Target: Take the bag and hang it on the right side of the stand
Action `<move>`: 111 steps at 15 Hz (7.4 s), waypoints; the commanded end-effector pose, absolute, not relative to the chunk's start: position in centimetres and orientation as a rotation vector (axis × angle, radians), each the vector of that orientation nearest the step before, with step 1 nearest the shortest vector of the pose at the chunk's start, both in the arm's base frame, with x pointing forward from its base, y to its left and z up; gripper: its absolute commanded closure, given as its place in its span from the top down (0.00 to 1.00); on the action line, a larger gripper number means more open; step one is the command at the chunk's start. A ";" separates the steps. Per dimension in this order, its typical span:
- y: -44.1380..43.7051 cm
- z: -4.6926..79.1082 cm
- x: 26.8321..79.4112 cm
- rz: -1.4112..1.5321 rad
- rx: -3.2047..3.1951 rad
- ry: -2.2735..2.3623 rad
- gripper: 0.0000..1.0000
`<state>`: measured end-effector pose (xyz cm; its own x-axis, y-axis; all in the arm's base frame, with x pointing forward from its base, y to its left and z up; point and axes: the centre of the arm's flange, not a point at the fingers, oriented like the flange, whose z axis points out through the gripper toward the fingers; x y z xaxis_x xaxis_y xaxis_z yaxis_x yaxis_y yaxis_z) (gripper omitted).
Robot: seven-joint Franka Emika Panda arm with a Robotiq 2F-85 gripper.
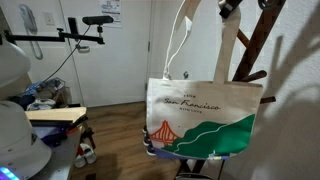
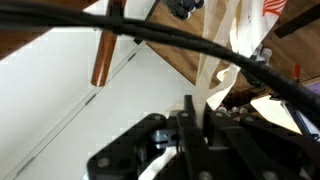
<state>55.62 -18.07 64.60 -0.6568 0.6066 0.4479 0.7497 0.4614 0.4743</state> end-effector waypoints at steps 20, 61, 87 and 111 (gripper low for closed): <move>-26.0 62.9 53.9 -1.511 -1.210 -2.177 0.03; -24.9 62.0 60.3 -1.102 -0.973 -2.538 0.03; -29.2 62.0 58.8 -1.194 -0.916 -2.580 0.03; -28.1 59.5 57.8 -1.384 -0.710 -2.506 0.03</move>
<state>60.12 -28.05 61.01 -0.8621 0.2916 0.4144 0.5065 0.5170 0.6900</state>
